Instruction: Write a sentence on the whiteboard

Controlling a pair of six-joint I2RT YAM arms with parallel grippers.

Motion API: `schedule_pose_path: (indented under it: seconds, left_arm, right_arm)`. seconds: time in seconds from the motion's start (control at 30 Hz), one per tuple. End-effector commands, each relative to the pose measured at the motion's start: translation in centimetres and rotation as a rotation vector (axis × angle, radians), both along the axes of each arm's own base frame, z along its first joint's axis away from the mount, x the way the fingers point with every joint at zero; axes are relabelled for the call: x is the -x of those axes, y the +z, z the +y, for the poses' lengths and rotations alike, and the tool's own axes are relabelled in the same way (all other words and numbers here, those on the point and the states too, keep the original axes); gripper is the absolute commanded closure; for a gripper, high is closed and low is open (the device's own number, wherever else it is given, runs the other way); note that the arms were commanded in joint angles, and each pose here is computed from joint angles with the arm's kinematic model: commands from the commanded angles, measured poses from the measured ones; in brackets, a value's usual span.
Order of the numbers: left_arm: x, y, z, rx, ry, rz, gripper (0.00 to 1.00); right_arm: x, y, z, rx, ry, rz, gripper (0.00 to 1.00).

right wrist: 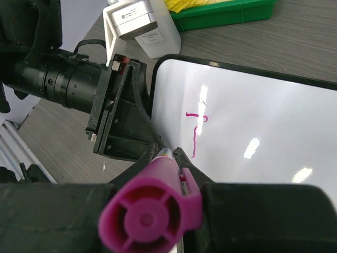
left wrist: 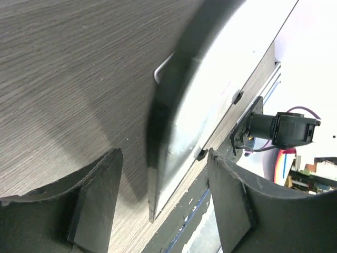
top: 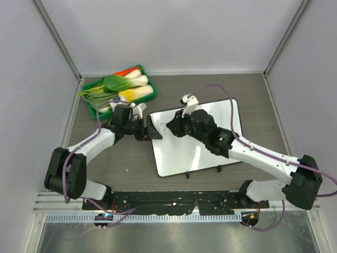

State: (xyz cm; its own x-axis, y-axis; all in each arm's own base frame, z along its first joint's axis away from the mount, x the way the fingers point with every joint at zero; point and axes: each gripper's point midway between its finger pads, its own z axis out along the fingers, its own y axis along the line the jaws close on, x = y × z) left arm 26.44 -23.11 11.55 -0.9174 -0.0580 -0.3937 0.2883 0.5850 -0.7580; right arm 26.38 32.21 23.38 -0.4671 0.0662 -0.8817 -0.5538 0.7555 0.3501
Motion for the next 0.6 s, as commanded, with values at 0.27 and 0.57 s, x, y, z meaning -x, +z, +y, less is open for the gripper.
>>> schedule_pose_path:
  seconds: [0.27,0.57]
  left_arm:
    - [-0.6,6.6,2.2,0.029,0.164,-0.252,0.22]
    - [-3.2,6.9,4.5,0.094,0.272,-0.322,0.24]
  right_arm:
    - [-0.5,4.1,-3.6,-0.339,0.06,0.058,0.98]
    - [0.8,3.6,-5.4,-0.342,0.058,0.005,0.99]
